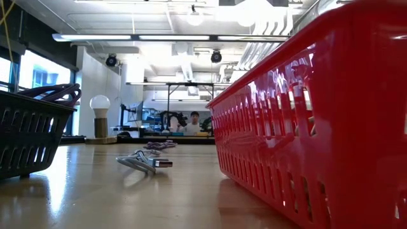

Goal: Pick & Place USB Port
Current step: Put the right white charger cable into the blue bin

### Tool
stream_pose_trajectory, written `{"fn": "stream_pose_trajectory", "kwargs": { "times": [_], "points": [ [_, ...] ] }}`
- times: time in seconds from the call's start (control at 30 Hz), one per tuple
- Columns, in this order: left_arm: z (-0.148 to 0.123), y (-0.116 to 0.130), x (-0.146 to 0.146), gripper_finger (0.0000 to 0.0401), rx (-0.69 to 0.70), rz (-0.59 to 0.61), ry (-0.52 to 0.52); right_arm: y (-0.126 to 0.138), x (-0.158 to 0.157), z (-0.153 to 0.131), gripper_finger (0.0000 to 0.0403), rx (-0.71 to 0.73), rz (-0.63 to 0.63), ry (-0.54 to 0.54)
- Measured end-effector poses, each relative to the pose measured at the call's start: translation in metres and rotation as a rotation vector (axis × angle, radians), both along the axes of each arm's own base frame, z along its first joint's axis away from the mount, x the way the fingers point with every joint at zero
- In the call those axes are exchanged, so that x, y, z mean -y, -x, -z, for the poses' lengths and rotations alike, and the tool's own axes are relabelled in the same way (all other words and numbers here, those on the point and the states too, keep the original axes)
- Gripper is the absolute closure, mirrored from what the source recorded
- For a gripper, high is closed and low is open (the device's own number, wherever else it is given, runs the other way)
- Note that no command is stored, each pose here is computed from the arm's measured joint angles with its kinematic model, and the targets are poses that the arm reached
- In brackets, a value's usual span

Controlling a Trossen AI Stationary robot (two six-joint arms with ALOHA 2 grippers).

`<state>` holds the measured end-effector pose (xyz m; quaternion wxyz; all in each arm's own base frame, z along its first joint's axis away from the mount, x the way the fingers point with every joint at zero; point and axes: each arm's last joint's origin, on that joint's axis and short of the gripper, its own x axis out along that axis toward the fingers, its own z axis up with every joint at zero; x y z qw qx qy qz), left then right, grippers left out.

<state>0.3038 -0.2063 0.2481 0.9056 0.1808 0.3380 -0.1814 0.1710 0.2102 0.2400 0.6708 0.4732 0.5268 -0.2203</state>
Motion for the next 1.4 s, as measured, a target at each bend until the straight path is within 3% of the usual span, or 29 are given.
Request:
{"fn": "stream_pose_trajectory", "kwargs": {
  "times": [0.1, 0.3, 0.4, 0.57, 0.7, 0.83, 0.93, 1.07, 1.23, 1.4],
  "points": [
    [0.001, 0.001, -0.001, 0.0357, -0.005, -0.009, -0.019, 0.001, 0.017, -0.014, 0.0268, 0.114, -0.054, 0.12],
    [0.0, 0.0, -0.004, 0.0357, 0.033, -0.077, -0.079, -0.004, 0.047, -0.029, 0.0268, 0.307, -0.208, 0.488],
    [0.0, -0.001, -0.006, 0.0357, 0.063, -0.129, -0.121, -0.013, 0.059, -0.031, 0.0268, 0.315, -0.306, 0.618],
    [-0.001, -0.002, -0.008, 0.0357, 0.09, -0.174, -0.163, -0.032, 0.085, -0.03, 0.0268, 0.245, -0.447, 0.73],
    [-0.002, -0.002, -0.009, 0.0357, 0.119, -0.198, -0.211, -0.047, 0.106, -0.03, 0.0268, 0.209, -0.551, 0.742],
    [-0.001, -0.002, -0.011, 0.0357, 0.127, -0.224, -0.26, -0.047, 0.118, -0.025, 0.0268, 0.127, -0.744, 0.582],
    [-0.001, -0.001, -0.011, 0.0357, 0.127, -0.227, -0.265, -0.039, 0.123, -0.022, 0.0268, 0.038, -0.923, 0.555],
    [-0.001, -0.002, -0.011, 0.0357, 0.136, -0.244, -0.279, -0.036, 0.127, -0.02, 0.0268, 0.004, -1.148, 0.613],
    [-0.002, -0.002, -0.013, 0.0357, 0.165, -0.297, -0.322, -0.045, 0.135, -0.022, 0.0268, 0.02, -1.165, 0.792],
    [-0.003, -0.002, -0.014, 0.0357, 0.178, -0.322, -0.343, -0.051, 0.14, -0.023, 0.0268, 0.068, -1.322, 0.803]
  ]
}}
